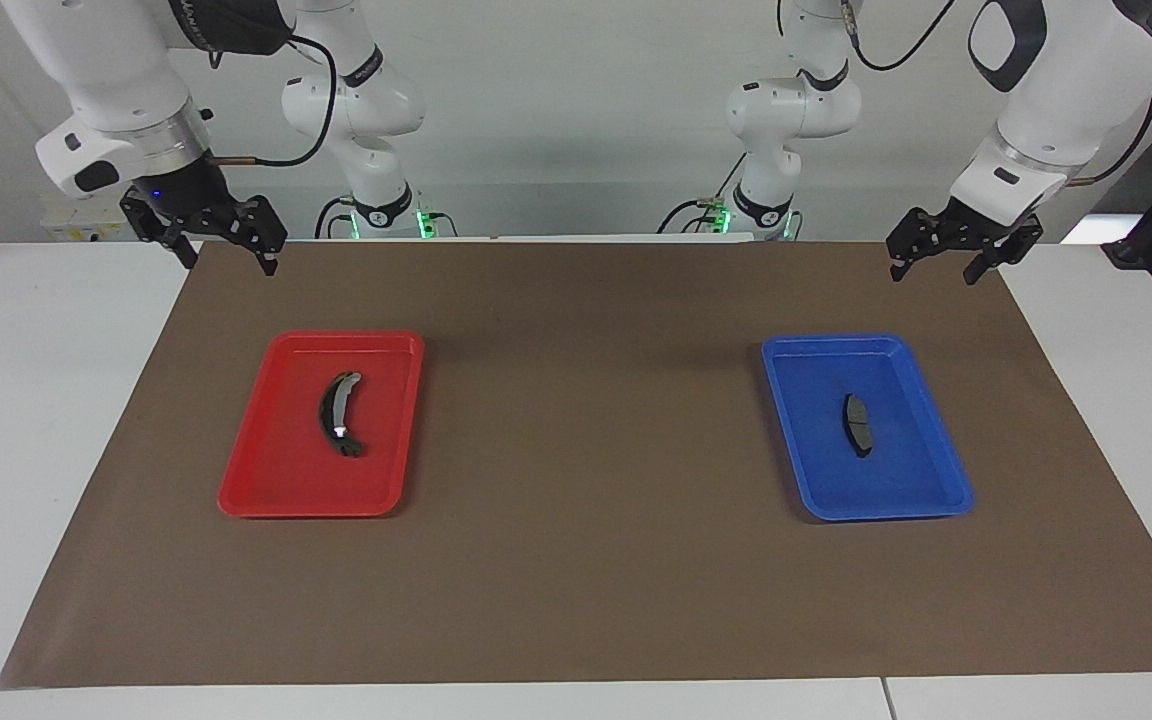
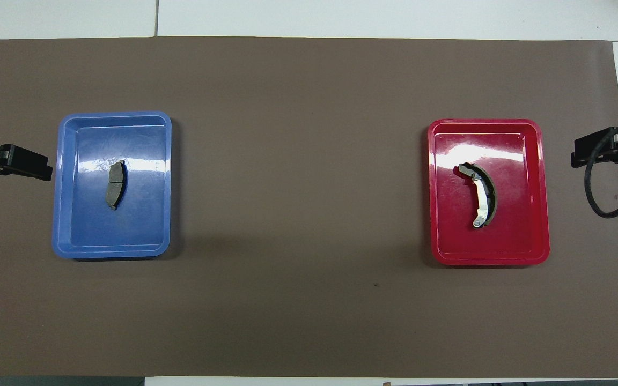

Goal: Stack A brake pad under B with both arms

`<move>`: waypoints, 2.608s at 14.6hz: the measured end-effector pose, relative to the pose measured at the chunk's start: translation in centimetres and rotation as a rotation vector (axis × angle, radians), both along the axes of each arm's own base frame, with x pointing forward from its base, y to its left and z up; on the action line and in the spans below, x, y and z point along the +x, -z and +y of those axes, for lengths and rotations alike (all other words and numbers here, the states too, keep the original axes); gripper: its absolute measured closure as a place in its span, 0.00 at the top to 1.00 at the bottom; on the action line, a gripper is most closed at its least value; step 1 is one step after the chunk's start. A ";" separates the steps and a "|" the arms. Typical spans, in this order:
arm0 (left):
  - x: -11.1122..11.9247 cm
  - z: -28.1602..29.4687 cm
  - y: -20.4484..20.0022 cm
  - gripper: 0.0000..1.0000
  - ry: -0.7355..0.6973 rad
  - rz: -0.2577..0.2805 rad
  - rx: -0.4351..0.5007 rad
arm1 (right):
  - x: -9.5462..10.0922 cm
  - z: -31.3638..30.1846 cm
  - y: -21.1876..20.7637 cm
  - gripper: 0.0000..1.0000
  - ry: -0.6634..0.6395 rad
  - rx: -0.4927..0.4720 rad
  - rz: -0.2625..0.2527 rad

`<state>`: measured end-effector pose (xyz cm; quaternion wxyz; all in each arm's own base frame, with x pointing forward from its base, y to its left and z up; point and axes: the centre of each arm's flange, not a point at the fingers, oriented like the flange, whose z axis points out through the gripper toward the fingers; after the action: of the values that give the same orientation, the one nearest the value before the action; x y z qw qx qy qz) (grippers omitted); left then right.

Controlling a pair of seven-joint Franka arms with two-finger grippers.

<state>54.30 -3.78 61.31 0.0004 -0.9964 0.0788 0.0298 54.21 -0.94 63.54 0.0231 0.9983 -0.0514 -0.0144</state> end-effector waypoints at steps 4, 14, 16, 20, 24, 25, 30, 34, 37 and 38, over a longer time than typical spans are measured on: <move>0.1 0.0 -0.2 0.99 0.000 -0.002 0.000 | 0.0 0.0 0.0 1.00 0.001 0.000 0.000; -0.1 0.0 -0.1 0.99 0.000 0.009 0.000 | 0.0 -0.2 0.0 1.00 0.003 0.000 0.000; 0.0 0.0 -0.1 0.99 0.000 0.011 0.000 | 0.0 -0.2 0.0 1.00 0.003 0.000 0.000; 0.0 -0.1 -0.1 0.99 0.001 0.011 0.000 | 0.0 -0.3 0.0 1.00 0.005 0.000 0.000; 0.0 -0.1 -0.1 0.99 0.002 0.010 0.000 | 0.0 -0.3 0.0 1.00 0.006 0.000 0.000; 0.0 -0.1 -0.1 0.99 0.003 0.009 0.000 | 0.0 -0.3 0.0 1.00 0.006 0.000 0.000; 1.1 -0.3 1.3 0.98 0.005 -0.015 -0.002 | 0.0 -0.4 0.1 1.00 0.007 0.000 0.002; 2.6 -0.4 5.3 0.98 0.006 -0.034 -0.005 | 0.4 -0.2 2.5 1.00 -0.002 0.000 -0.050; 3.3 -0.5 8.4 0.98 0.006 -0.045 -0.007 | 0.1 0.1 9.6 1.00 -0.012 0.008 -0.095; 3.6 -0.5 9.3 0.99 0.006 -0.050 -0.007 | 0.0 0.2 12.5 1.00 -0.011 0.019 -0.083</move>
<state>57.87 -4.33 52.04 -0.0013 -0.9966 0.0821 0.0046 54.19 -0.76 50.99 0.0116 0.9985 -0.0468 0.0267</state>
